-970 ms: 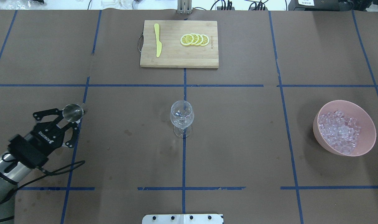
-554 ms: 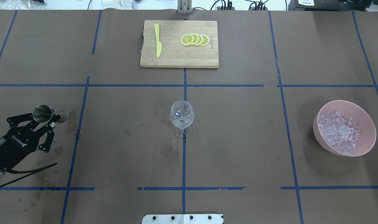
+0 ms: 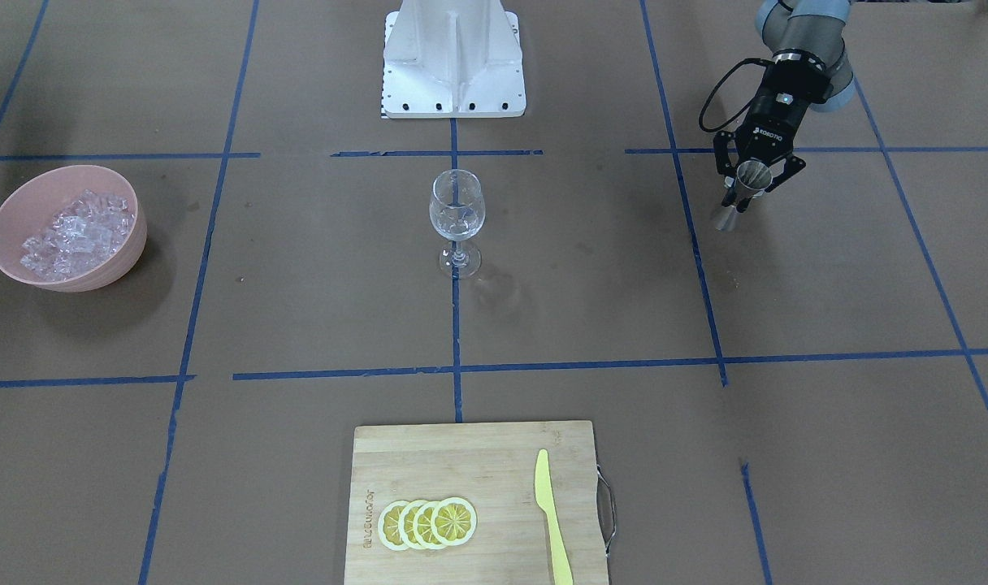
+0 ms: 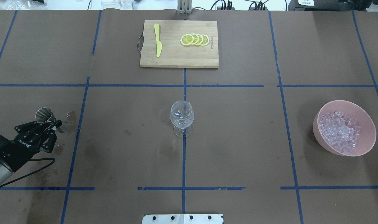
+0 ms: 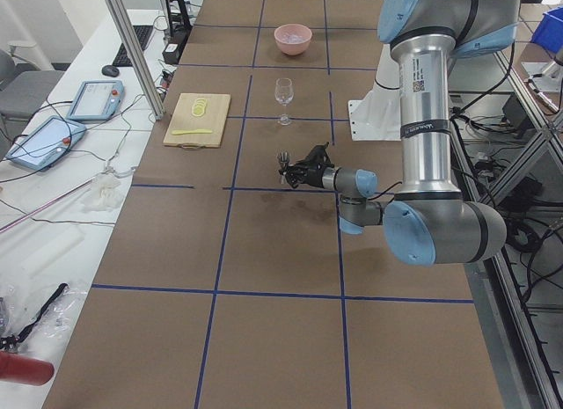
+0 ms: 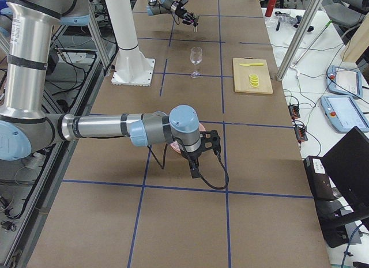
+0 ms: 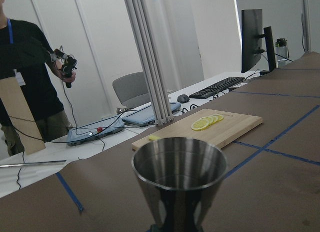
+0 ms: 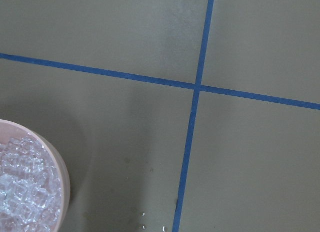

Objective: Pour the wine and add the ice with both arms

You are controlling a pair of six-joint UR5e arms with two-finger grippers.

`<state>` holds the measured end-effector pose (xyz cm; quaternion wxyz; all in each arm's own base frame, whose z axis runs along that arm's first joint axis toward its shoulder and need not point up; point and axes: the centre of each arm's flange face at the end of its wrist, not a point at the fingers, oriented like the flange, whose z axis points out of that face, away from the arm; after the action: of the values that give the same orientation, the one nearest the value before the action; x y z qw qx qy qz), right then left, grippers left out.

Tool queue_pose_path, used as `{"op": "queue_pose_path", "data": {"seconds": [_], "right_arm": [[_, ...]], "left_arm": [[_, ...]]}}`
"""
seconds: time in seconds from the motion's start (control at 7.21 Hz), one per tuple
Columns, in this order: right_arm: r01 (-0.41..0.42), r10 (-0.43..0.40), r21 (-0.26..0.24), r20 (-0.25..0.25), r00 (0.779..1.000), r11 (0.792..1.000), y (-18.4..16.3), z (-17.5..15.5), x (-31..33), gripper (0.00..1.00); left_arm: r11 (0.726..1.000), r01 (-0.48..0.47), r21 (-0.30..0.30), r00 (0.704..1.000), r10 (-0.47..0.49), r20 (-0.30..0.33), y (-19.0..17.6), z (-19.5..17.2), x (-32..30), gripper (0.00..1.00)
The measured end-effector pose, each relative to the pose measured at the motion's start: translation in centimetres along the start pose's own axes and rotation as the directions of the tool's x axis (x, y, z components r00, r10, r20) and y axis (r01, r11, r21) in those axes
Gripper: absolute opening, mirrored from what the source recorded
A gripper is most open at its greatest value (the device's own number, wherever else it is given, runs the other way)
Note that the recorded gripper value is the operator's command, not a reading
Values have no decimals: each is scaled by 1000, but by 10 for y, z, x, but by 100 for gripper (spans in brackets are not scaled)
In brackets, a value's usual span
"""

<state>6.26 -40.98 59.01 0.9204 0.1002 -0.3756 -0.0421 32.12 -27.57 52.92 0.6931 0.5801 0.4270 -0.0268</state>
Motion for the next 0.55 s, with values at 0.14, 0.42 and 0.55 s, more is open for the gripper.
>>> {"op": "queue_pose_path", "data": {"seconds": [0.14, 0.42, 0.55], "right_arm": [[1, -1, 1, 0, 1000, 1000, 0, 0, 0, 100], [2, -2, 2, 0, 1000, 1000, 0, -1, -1, 100], [2, -2, 2, 0, 1000, 1000, 0, -1, -1, 100]], "left_arm": [[1000, 26, 0, 999, -26, 37, 9, 3, -5, 0], [1000, 28, 15, 995, -29, 92, 24, 12, -9, 0], [999, 27, 21, 994, -29, 105, 32, 21, -4, 0]]}}
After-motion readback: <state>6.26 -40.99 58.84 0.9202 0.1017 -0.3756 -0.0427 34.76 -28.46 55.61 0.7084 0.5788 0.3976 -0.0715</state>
